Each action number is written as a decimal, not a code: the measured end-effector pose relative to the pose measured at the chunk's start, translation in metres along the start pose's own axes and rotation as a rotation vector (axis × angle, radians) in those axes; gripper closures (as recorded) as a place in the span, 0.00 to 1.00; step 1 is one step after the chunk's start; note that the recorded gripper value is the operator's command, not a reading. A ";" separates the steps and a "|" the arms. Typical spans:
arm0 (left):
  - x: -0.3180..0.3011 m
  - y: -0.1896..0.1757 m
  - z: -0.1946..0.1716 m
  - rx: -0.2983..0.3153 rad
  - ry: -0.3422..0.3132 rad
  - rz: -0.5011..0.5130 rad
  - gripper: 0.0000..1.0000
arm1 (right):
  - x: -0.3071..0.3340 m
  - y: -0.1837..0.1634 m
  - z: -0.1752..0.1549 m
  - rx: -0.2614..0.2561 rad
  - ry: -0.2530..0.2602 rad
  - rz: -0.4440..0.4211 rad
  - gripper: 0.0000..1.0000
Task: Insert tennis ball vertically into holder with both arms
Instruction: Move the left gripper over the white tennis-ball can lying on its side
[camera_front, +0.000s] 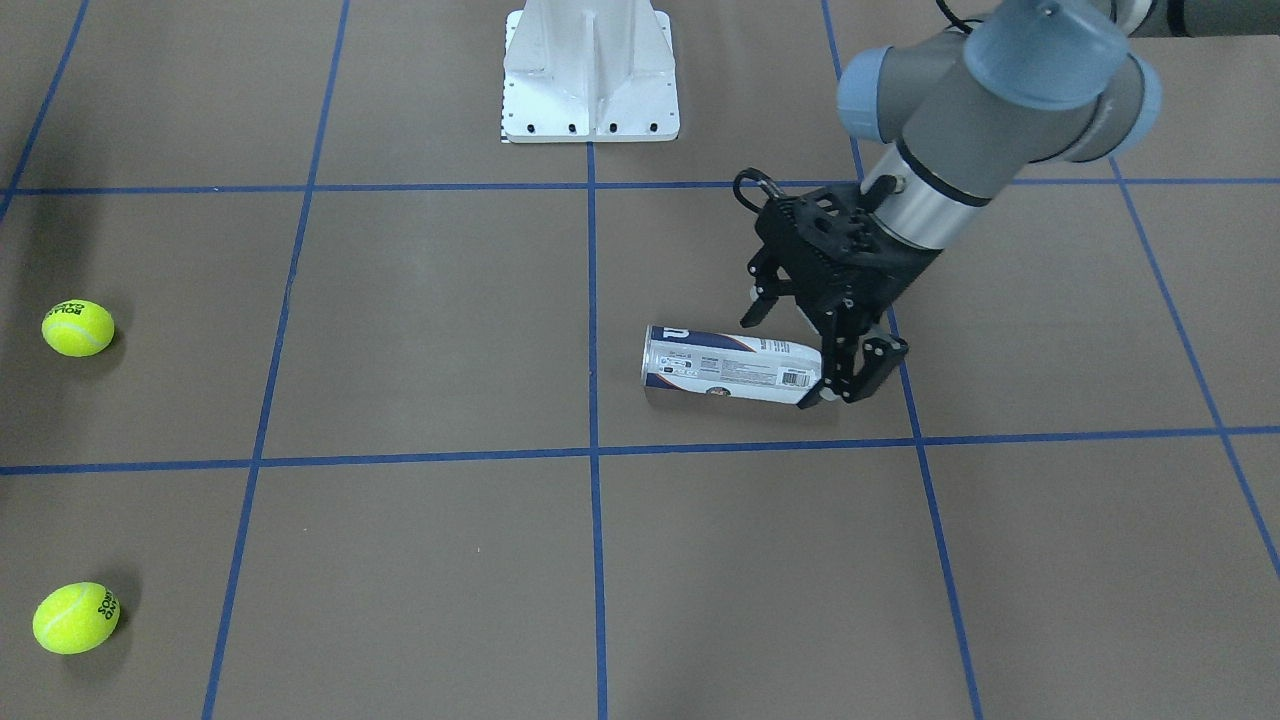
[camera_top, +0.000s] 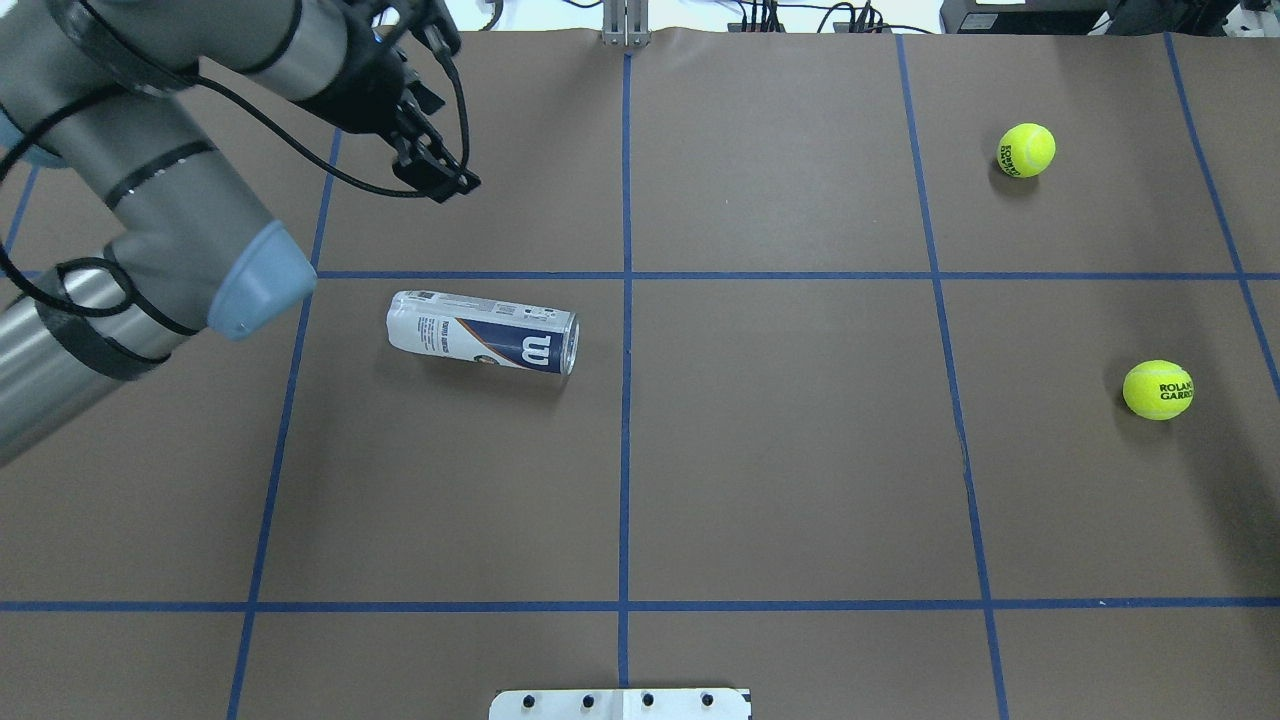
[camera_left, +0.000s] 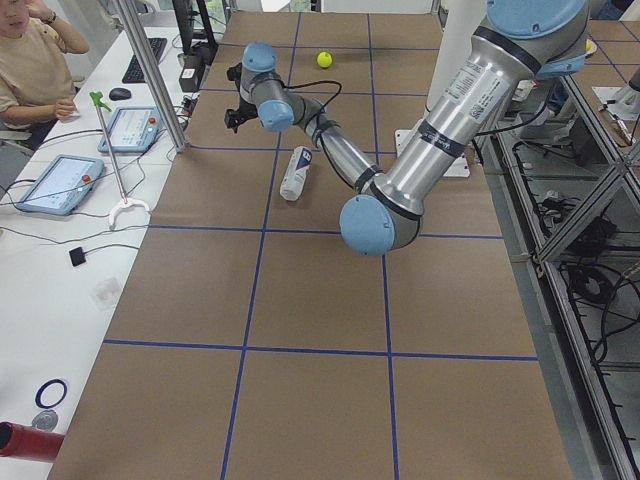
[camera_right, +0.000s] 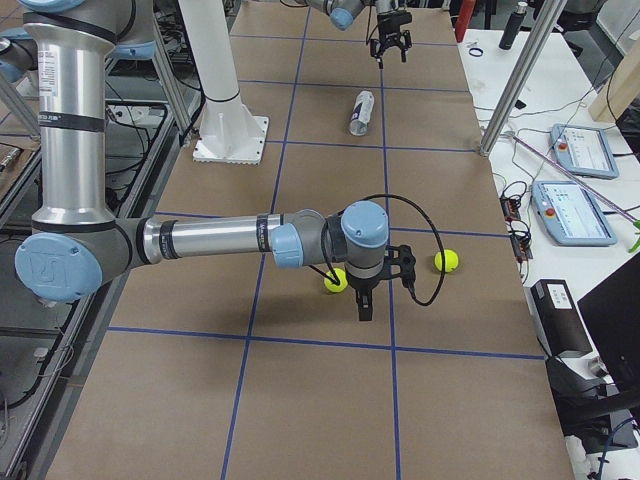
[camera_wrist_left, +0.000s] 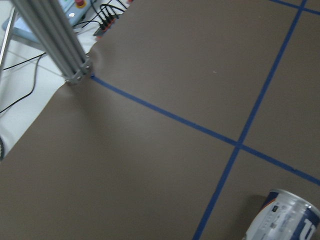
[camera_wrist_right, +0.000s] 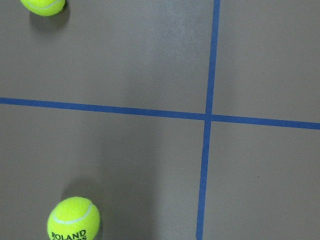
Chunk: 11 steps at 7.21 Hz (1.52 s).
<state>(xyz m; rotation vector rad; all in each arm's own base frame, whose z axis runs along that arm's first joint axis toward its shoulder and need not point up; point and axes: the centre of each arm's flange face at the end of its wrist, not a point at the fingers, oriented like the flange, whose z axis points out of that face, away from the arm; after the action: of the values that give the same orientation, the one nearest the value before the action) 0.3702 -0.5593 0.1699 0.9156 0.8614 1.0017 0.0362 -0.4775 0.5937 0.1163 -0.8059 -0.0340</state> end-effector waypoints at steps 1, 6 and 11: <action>0.023 -0.009 0.015 0.002 0.036 0.127 0.00 | 0.000 0.000 0.000 0.000 0.000 0.000 0.00; 0.115 -0.020 0.090 -0.123 0.074 0.391 0.00 | 0.003 0.003 0.002 -0.008 0.000 0.008 0.00; 0.142 -0.014 0.138 -0.262 0.049 0.385 0.00 | 0.003 0.003 0.003 -0.012 -0.001 0.013 0.00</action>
<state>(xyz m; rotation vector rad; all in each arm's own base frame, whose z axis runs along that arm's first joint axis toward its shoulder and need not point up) 0.5420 -0.4599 0.1842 0.8495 0.5842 1.4386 0.0357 -0.4748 0.5985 0.0999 -0.8070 -0.0263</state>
